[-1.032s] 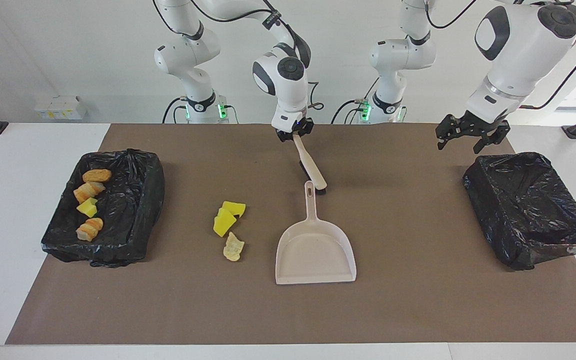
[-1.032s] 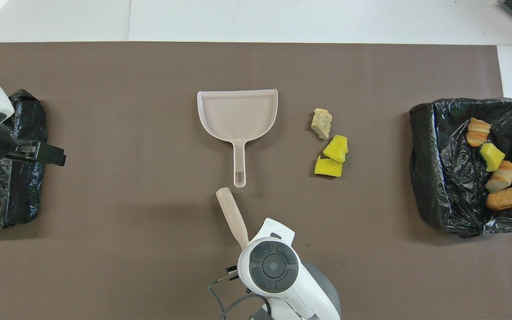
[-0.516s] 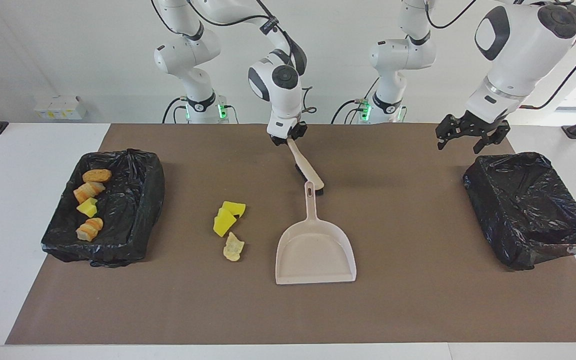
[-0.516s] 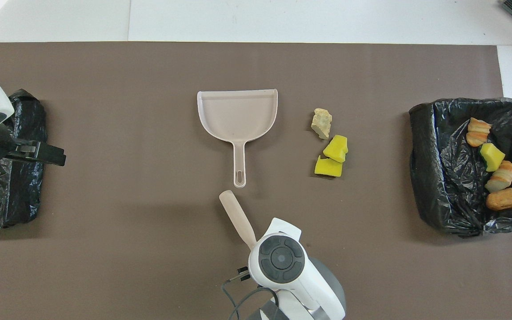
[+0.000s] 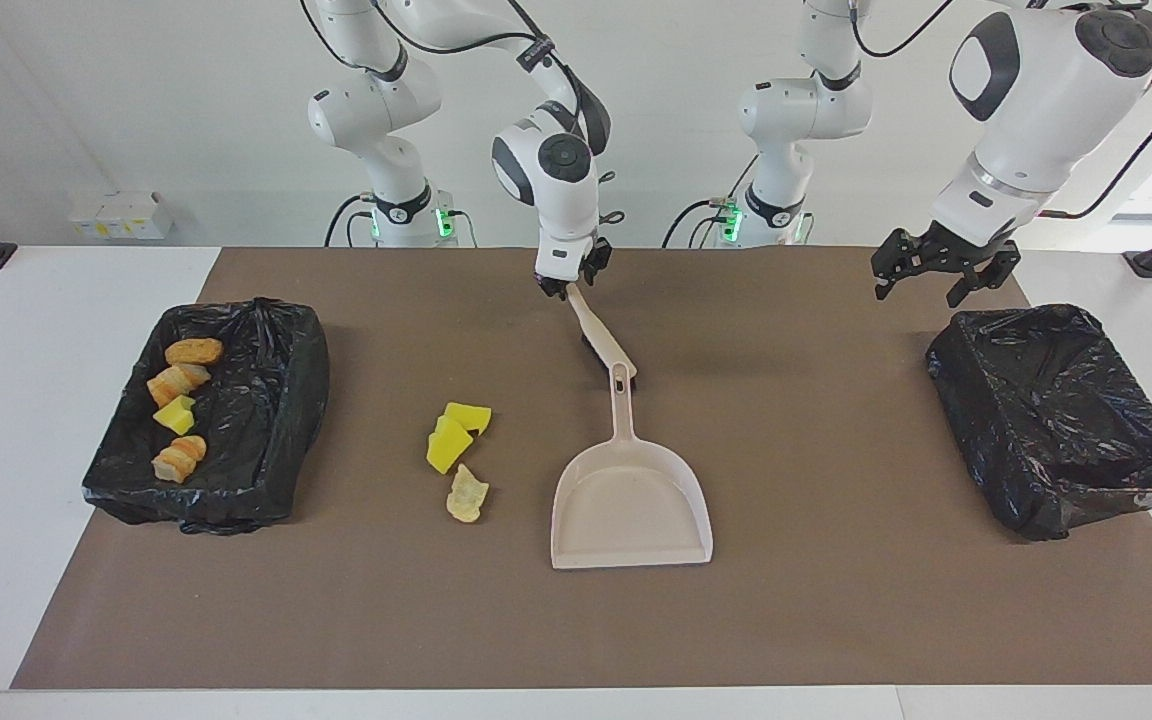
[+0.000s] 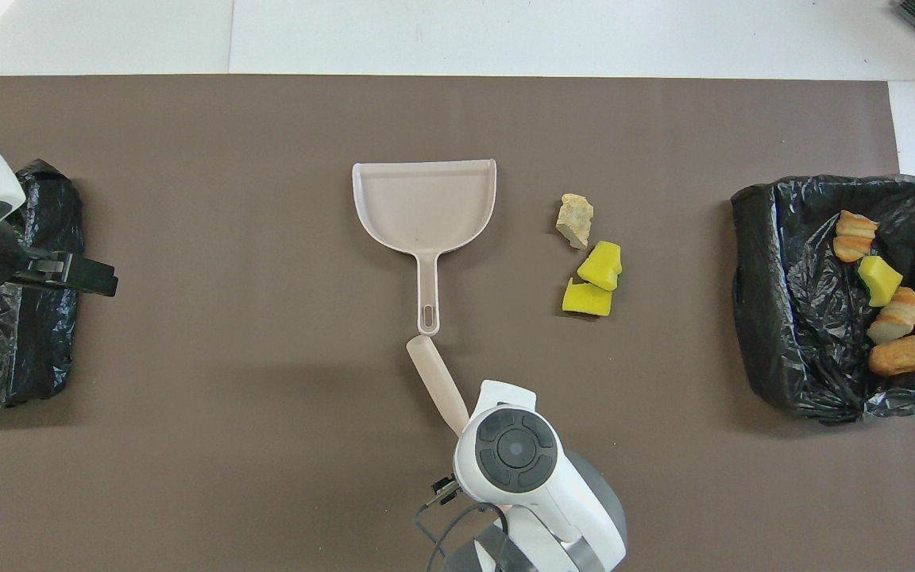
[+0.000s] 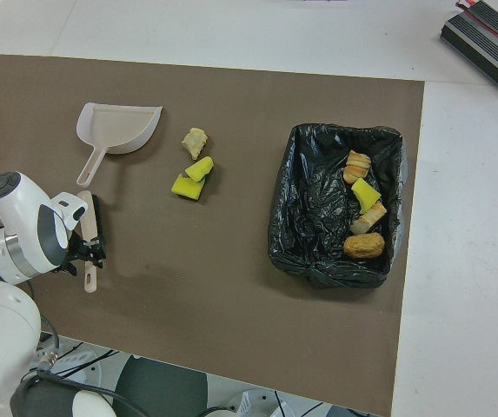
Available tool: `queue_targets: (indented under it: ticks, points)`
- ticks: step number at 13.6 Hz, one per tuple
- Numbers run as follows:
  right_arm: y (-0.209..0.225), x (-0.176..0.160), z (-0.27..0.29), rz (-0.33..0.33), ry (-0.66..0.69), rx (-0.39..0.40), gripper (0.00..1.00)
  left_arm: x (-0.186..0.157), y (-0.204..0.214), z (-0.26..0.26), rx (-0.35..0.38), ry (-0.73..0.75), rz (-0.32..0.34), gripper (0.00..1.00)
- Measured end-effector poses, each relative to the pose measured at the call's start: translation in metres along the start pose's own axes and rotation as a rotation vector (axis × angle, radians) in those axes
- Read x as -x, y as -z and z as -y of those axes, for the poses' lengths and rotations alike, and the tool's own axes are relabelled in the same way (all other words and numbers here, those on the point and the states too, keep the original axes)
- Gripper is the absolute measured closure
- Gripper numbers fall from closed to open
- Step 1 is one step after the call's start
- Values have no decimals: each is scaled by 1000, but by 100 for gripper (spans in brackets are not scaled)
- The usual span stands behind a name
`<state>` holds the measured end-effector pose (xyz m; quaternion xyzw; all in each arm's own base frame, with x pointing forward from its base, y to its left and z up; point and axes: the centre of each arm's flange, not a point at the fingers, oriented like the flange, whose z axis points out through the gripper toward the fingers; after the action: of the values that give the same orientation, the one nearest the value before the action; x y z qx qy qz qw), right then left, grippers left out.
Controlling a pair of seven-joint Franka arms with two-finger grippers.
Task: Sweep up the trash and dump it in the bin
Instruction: 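Reach the right gripper toward the beige brush handle, then lift the brush with the right gripper while the left gripper reaches forward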
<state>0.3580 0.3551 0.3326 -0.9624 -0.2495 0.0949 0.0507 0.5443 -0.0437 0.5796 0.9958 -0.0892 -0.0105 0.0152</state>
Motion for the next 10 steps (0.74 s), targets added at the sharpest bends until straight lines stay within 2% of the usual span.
queue_targets:
  ticks: [1, 3, 4, 10]
  points:
    - [0, 0, 0, 0, 1, 0, 37, 0, 0, 0, 0, 0, 0, 0]
    - [0, 0, 0, 0, 4, 3, 63, 0, 0, 0, 0, 0, 0, 0]
    - [0, 0, 0, -2, 11, 7, 73, 0, 0, 0, 0, 0, 0, 0]
    - [11, -6, -1, -27, -5, 12, 74, 0, 0, 0, 0, 0, 0, 0]
